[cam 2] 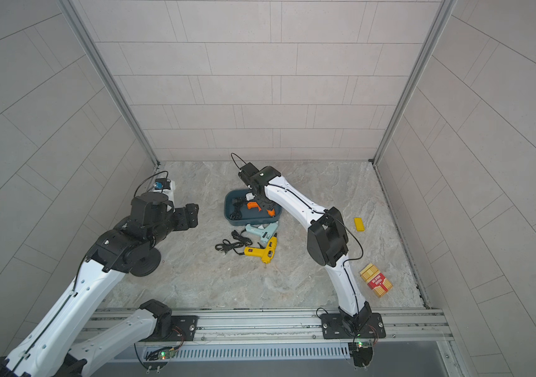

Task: Put the hot melt glue gun into the storage box
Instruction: Place the hot melt adhesive gun in the storage box.

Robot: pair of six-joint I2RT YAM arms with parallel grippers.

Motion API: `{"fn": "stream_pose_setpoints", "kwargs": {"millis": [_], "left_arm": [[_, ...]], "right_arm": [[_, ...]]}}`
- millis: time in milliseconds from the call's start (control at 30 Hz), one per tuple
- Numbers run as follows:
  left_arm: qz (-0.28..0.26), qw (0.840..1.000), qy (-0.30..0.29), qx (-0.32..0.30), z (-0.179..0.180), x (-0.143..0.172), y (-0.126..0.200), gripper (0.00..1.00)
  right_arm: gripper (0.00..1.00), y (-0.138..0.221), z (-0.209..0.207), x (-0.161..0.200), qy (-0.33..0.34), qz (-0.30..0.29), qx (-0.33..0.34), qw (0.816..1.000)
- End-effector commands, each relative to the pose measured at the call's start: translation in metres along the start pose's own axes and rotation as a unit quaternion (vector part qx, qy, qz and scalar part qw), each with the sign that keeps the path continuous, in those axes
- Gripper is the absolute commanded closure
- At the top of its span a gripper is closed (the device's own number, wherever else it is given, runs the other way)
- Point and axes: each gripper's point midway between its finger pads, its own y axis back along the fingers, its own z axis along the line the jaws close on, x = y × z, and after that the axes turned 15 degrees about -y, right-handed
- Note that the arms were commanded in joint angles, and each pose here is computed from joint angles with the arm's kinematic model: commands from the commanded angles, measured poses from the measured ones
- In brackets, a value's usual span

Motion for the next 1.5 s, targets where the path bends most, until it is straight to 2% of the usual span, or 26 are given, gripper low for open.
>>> {"fn": "stream_pose_setpoints", "kwargs": {"millis": [0, 633, 933, 1133, 1367, 1467], "left_arm": [[0.018, 1.000, 0.001, -0.005, 0.003, 0.010, -0.001, 0.11], [0.030, 1.000, 0.001, -0.007, 0.004, 0.013, -0.005, 0.09], [0.027, 0.999, 0.005, -0.022, 0.013, 0.015, 0.005, 0.09], [0.029, 0.999, 0.007, -0.022, 0.013, 0.017, 0.005, 0.09], [0.033, 0.999, 0.004, -0.017, 0.011, 0.015, 0.006, 0.09], [0.034, 0.999, 0.004, -0.015, 0.011, 0.015, 0.006, 0.09]], "right_arm": [[1.00, -0.008, 0.007, -0.012, -0.022, -0.008, -0.008, 1.000], [1.00, -0.045, 0.020, -0.010, -0.050, 0.021, -0.030, 0.998], [0.95, -0.057, 0.030, -0.006, -0.057, 0.039, -0.043, 0.997], [0.86, -0.069, 0.036, -0.001, -0.061, 0.053, -0.047, 0.996], [0.64, -0.082, 0.048, 0.001, -0.070, 0.067, -0.059, 0.994], [0.60, -0.083, 0.050, 0.001, -0.072, 0.069, -0.062, 0.993]]}}
